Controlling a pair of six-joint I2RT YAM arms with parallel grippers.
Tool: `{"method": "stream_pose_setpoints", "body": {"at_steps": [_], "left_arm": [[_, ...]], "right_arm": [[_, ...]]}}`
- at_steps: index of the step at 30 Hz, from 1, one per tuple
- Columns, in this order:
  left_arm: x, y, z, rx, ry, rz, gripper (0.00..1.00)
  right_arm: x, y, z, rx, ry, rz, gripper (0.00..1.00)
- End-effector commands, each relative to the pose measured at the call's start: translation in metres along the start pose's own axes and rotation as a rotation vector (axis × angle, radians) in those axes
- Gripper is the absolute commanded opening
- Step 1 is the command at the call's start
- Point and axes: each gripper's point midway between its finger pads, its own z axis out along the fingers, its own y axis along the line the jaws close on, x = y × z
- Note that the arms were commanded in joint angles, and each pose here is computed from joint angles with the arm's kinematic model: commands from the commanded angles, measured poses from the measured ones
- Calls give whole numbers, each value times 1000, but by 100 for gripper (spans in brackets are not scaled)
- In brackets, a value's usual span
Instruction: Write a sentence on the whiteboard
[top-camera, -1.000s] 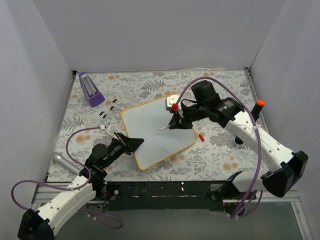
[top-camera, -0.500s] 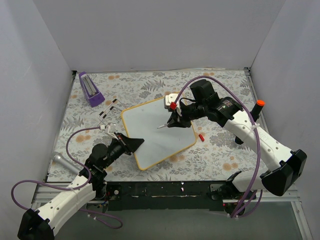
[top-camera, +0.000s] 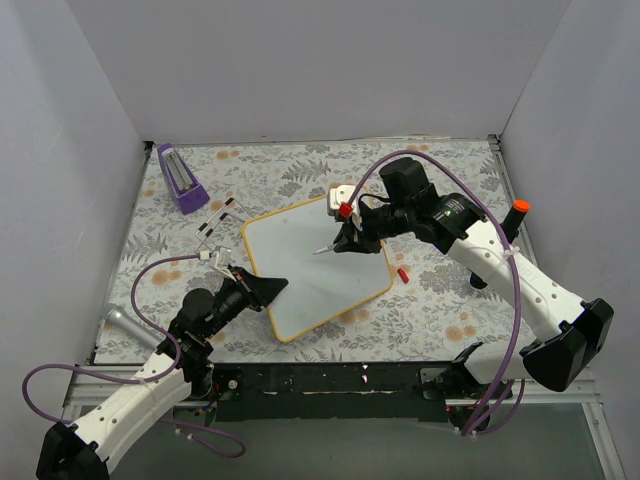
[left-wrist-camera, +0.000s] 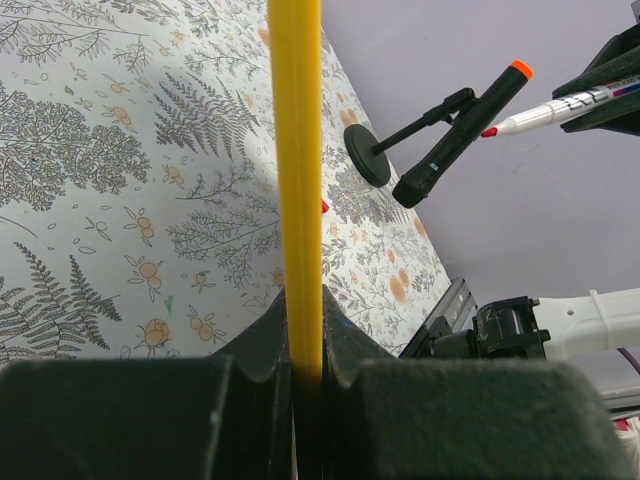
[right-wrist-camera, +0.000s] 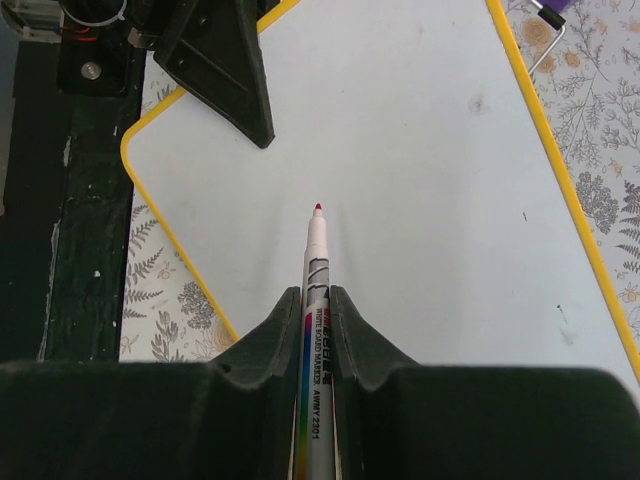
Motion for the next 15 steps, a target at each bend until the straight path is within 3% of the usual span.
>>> {"method": "stream_pose_setpoints", "body": {"at_steps": [1,15], "left_arm": [[-35,-43,-3,149,-111,42,0],[-33,-43,-4,151,-109,41,0]], "right_arm": [[-22,-9,-2,29,-48,-40,1],[-26,-11,-1,35,-52,-45,1]]}}
